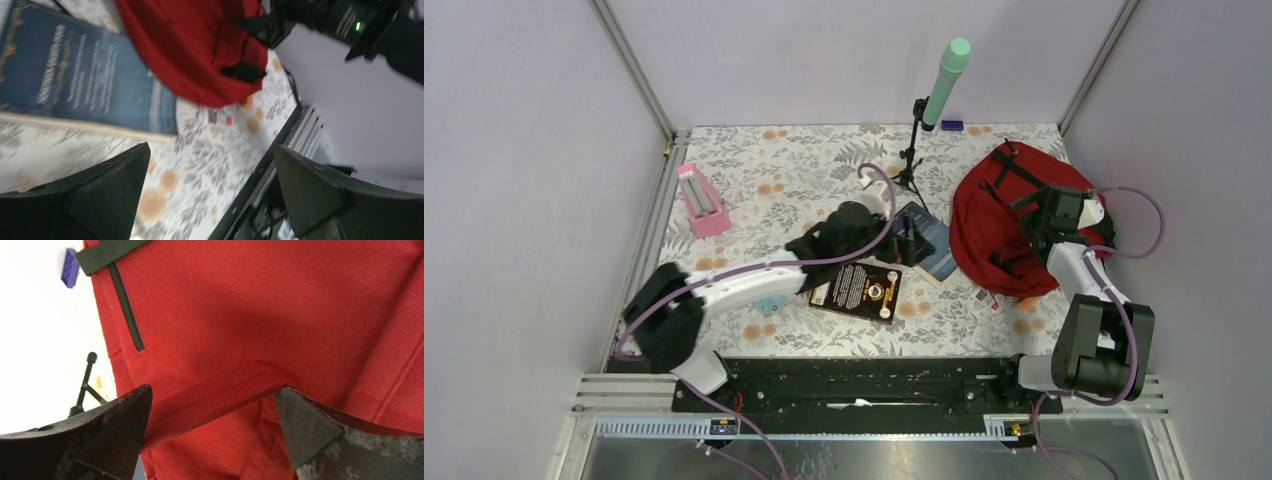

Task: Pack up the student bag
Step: Unzip the student bag at the center of the board.

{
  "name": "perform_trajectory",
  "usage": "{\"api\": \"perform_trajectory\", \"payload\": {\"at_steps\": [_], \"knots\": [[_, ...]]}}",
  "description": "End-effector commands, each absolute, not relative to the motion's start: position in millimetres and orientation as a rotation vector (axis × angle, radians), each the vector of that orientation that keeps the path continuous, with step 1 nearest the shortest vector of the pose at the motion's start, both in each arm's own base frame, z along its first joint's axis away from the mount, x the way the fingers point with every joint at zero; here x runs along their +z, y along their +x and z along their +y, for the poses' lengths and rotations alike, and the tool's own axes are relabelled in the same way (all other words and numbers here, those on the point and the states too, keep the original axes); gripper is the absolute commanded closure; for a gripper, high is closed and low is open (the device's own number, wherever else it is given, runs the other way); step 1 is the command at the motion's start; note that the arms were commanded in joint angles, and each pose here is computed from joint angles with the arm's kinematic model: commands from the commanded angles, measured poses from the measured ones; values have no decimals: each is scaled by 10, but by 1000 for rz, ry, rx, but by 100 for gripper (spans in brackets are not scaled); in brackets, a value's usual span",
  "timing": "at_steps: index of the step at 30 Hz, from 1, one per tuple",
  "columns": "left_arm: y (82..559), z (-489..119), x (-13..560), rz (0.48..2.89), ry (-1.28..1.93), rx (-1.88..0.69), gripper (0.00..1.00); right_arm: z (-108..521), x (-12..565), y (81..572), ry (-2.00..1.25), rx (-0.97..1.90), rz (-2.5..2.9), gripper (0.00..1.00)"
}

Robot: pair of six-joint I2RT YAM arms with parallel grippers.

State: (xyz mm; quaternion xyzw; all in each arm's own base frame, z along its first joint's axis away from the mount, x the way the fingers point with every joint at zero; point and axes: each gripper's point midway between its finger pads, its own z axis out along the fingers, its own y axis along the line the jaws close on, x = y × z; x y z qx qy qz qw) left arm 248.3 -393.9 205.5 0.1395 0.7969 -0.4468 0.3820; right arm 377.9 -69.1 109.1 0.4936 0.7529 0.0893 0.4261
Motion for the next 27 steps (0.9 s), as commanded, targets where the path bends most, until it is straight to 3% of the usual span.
{"api": "perform_trajectory", "payload": {"at_steps": [1,6,13,15,19,25,27], "knots": [[2805,-4535,2534,1863,208,-1348,1,-663,1002,3578,1221,199,1926,0],[3018,-5046,2170,1936,156,-1392,1,-609,1035,3537,1199,227,1931,0],[3228,-5315,1458,2093,74,-1323,3,-571,1181,3508,1159,253,1913,0],[3209,-5505,1364,2110,143,-1375,18,-559,1210,3492,1139,258,1913,0],[3176,-5891,1355,2098,259,-1483,35,-565,1271,3460,1074,241,1910,0],[3189,-5921,1408,2056,262,-1464,35,-620,1451,3381,1025,191,1886,0],[3171,-5924,1374,2065,276,-1464,54,-615,1516,3377,1016,199,1870,0]]}}
